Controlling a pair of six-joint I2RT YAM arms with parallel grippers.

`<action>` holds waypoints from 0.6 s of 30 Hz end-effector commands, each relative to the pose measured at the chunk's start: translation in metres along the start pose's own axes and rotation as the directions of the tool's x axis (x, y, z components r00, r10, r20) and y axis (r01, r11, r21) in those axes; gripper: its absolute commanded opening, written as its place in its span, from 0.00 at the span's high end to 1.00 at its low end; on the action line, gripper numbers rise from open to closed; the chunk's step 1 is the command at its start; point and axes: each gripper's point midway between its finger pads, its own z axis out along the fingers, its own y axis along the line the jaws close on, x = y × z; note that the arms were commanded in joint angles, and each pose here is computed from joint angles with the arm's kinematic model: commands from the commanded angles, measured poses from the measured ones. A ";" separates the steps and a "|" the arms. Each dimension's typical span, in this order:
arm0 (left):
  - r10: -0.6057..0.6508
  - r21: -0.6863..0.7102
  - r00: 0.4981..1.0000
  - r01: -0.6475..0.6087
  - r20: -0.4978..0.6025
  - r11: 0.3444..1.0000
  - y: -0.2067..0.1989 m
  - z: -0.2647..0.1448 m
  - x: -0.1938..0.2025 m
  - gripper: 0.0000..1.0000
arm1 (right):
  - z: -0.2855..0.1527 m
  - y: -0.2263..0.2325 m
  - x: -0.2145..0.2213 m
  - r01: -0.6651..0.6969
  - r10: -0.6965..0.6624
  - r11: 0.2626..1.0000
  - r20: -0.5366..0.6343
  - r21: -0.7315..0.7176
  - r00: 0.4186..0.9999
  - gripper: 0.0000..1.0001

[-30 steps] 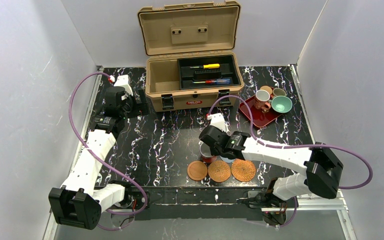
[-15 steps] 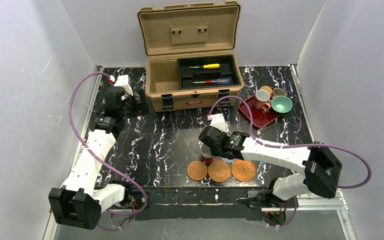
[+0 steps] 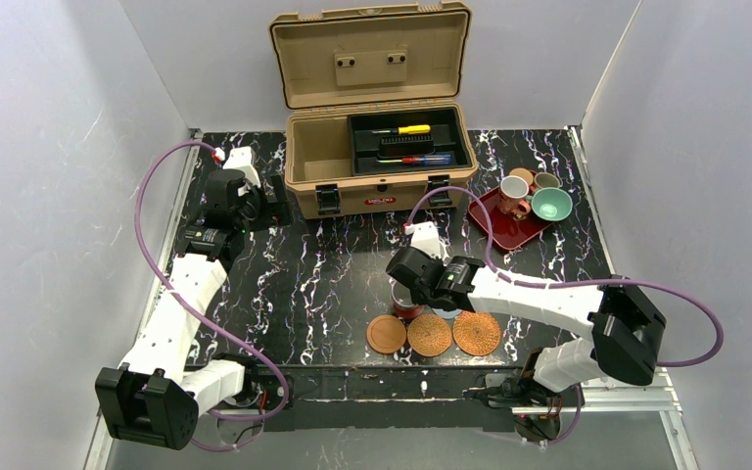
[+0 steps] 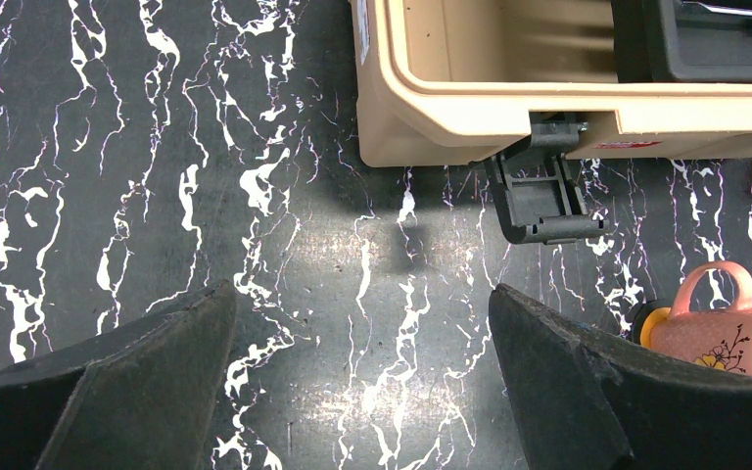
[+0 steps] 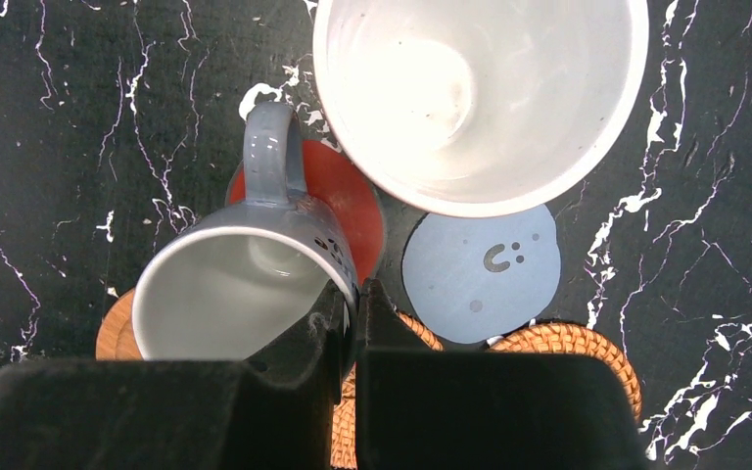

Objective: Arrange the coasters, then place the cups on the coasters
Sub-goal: Place the cup on the coaster.

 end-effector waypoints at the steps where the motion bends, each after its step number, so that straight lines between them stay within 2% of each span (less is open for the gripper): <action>1: 0.015 -0.003 1.000 -0.015 -0.005 1.000 0.000 0.000 0.003 0.01 | 0.000 0.000 -0.006 -0.007 0.007 1.000 0.009 0.029 1.000 0.98; 18: 0.015 -0.002 1.000 -0.015 -0.003 1.000 0.000 0.000 0.002 0.01 | -0.002 0.000 -0.010 -0.011 0.010 1.000 0.016 0.029 1.000 0.67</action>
